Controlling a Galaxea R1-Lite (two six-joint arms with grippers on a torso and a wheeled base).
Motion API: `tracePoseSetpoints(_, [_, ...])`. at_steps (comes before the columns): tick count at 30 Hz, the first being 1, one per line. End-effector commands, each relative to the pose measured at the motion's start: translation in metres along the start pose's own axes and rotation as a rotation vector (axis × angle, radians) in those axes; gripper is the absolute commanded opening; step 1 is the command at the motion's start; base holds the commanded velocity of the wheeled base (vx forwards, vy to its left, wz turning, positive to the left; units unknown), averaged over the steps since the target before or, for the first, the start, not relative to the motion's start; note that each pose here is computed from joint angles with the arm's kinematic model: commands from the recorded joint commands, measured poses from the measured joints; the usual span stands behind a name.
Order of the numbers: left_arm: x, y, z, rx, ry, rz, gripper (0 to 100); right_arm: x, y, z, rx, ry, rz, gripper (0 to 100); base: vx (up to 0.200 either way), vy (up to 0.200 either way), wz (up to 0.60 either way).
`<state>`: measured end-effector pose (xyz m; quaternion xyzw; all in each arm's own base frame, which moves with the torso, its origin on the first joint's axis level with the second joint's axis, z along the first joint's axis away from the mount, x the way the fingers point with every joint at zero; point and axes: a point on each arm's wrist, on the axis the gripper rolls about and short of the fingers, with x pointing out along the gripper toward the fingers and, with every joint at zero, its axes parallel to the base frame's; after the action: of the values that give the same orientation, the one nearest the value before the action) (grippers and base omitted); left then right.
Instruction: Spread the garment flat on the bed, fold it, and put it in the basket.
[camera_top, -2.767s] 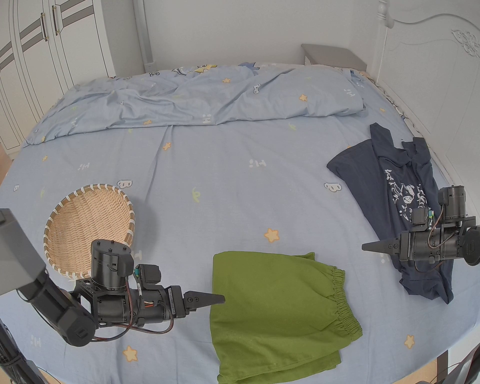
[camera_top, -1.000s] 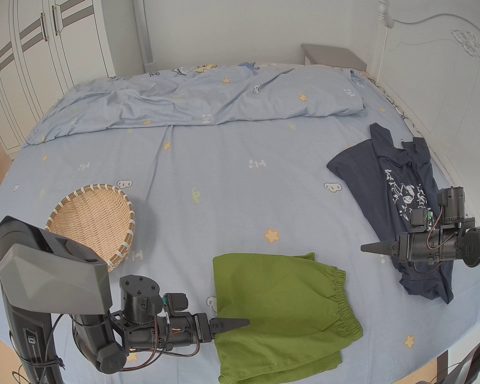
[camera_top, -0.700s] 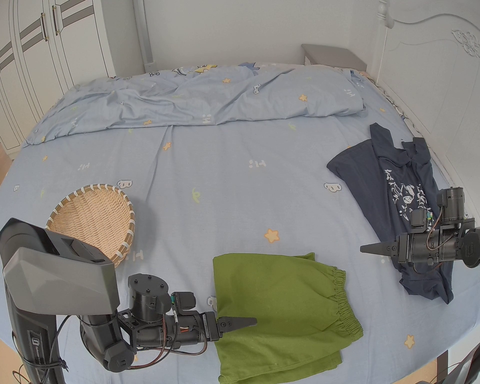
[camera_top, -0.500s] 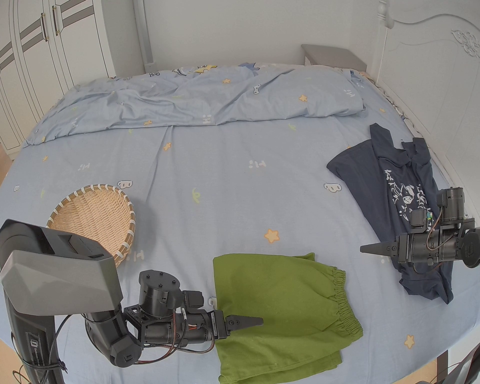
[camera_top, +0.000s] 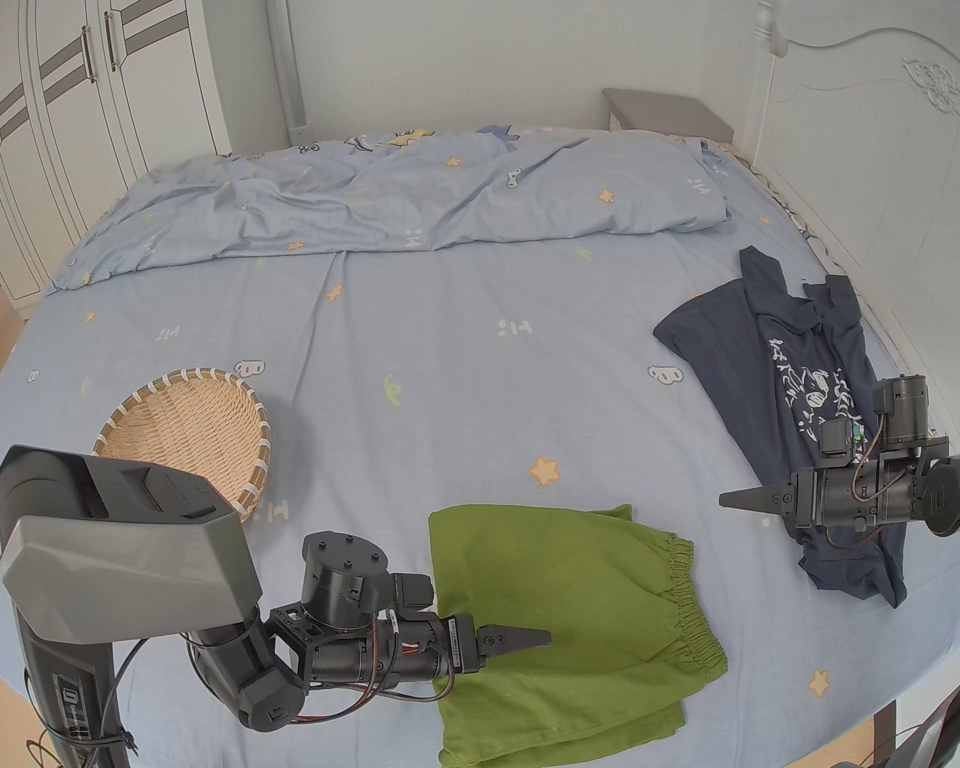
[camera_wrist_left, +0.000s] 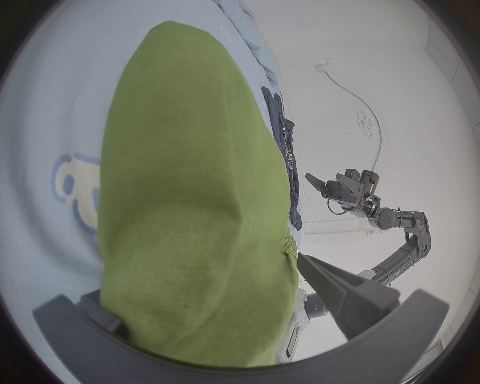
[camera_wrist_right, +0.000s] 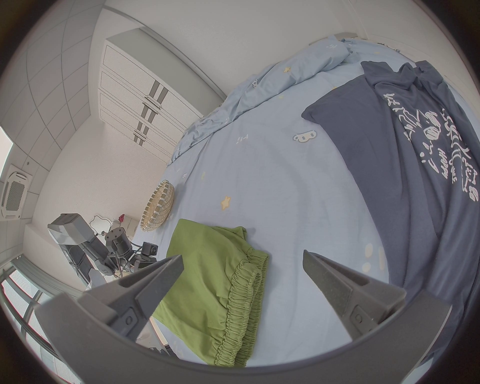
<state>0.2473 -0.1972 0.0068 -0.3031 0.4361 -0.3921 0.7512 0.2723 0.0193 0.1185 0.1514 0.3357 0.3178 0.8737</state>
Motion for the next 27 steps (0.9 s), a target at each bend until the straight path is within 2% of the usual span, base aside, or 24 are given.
tracePoseSetpoints(1, [0.001, -0.003, 0.002, 0.01, -0.006, -0.015, 0, 0.0, 0.0, 0.0, -0.002, -0.001, 0.0, 100, 0.0, 0.0, 0.0])
tracePoseSetpoints(10, [-0.023, -0.018, 0.018, 0.016, -0.062, -0.02, 0, 0.002, -0.001, -0.001, 0.002, 0.007, 0.002, 100, 0.0, 0.0, 0.0])
tracePoseSetpoints(16, [-0.052, -0.04, 0.046, -0.004, -0.107, -0.001, 0, 0.002, -0.001, 0.0, 0.002, 0.005, 0.002, 100, 0.0, 0.0, 0.0])
tracePoseSetpoints(17, [-0.064, -0.056, 0.061, -0.006, -0.115, 0.013, 0, 0.002, 0.0, 0.0, 0.0, 0.003, 0.004, 100, 0.0, 0.0, 0.0])
tracePoseSetpoints(20, [-0.08, -0.077, 0.076, 0.004, -0.068, 0.076, 0, 0.0, 0.0, 0.001, -0.003, -0.002, 0.003, 100, 0.0, 0.0, 0.0])
tracePoseSetpoints(23, [-0.098, -0.096, 0.088, 0.078, -0.02, 0.122, 0, -0.001, 0.001, 0.001, -0.002, -0.005, 0.004, 100, 0.0, 0.0, 0.0])
tracePoseSetpoints(27, [-0.109, -0.098, 0.091, 0.147, 0.043, 0.1, 0, -0.001, 0.0, 0.002, 0.001, -0.007, 0.001, 100, 0.0, 0.0, 0.0])
